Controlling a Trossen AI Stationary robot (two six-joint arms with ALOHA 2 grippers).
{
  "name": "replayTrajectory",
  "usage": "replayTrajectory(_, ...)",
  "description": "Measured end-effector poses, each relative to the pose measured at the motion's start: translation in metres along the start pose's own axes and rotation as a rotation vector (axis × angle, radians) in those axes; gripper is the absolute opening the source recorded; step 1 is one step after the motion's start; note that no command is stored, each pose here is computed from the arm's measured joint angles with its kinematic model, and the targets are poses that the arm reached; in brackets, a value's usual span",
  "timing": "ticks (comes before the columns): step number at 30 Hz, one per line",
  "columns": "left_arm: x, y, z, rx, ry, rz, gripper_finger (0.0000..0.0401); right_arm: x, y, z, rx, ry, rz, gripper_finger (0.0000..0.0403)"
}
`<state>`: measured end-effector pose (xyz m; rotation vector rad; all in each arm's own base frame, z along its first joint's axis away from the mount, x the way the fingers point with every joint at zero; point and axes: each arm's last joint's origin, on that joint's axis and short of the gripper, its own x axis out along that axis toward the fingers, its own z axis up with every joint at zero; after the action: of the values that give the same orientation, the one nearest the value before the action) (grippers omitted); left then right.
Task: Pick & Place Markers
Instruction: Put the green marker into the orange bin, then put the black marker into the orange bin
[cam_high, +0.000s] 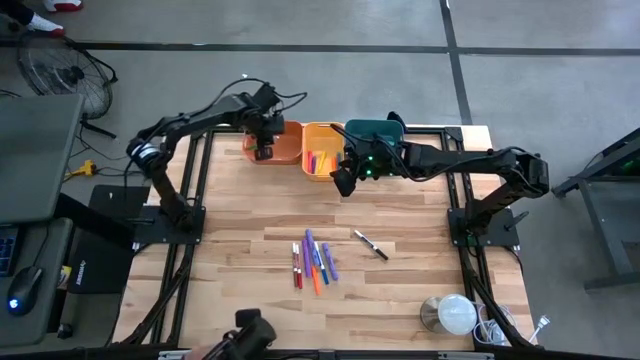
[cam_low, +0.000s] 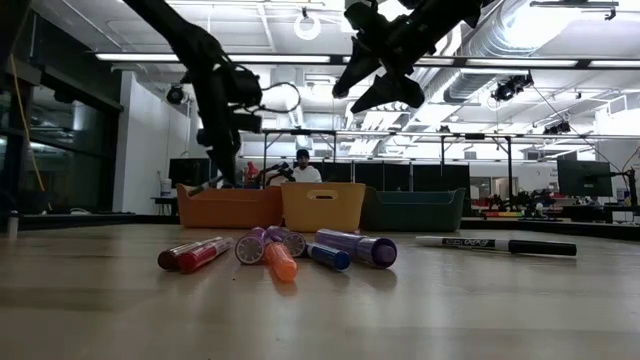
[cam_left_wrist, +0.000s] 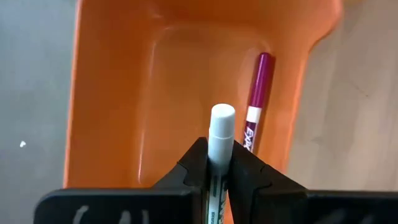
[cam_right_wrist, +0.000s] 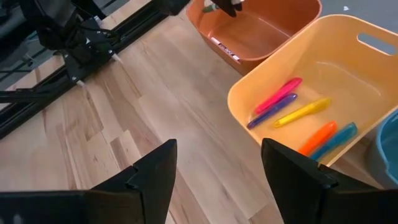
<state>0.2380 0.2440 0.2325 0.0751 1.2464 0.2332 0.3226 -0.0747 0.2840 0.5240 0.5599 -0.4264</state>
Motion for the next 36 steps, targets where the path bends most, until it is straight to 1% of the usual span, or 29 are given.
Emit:
replayTrajectory(6,0.006,0.0,0.002,0.051,0.043,0.0,0.0027,0.0,-0.001,-0.002,-0.003,0.017,-0.009,0.0222)
replayTrajectory(8,0.007,-0.003,0.004,0.065,0.059,0.017,0.0029,0.0,-0.001,-0.002,-0.004,0.018,-0.009,0.0222)
replayTrajectory(10,0.007,-0.006,0.008,0.084,0.071,0.055,0.0049,0.0,-0.001,-0.002,-0.004,0.018,-0.009,0.0223)
replayTrajectory(13,0.007,-0.01,0.013,0.108,0.099,0.106,0.0097,0.0,-0.001,-0.002,-0.005,0.018,-0.009,0.0222)
replayTrajectory(16,0.008,-0.016,0.016,0.132,0.121,0.118,0.0133,0.0,-0.001,-0.002,-0.005,0.019,-0.009,0.0222)
replayTrajectory(19,0.008,-0.023,0.02,0.153,0.125,0.123,0.0151,0.0,-0.001,-0.002,-0.005,0.021,-0.01,0.0222)
replayTrajectory(23,0.006,-0.032,0.025,0.169,0.148,0.112,0.0156,0.0,-0.002,-0.004,-0.005,0.047,-0.015,0.0222)
replayTrajectory(26,-0.005,-0.033,0.03,0.133,0.161,0.1,0.0157,0.0,-0.004,-0.008,0.004,0.088,-0.038,0.0222)
replayTrajectory(29,-0.018,-0.03,0.034,0.059,0.159,0.072,0.0157,-0.001,-0.007,-0.013,0.025,0.138,-0.067,0.0223)
replayTrajectory(33,-0.038,-0.027,0.041,-0.035,0.11,0.037,0.0158,-0.002,-0.009,-0.02,0.035,0.204,-0.093,0.0222)
replayTrajectory(36,-0.058,-0.03,0.042,-0.062,0.037,0.008,0.0158,-0.004,-0.007,-0.025,0.025,0.243,-0.104,0.0222)
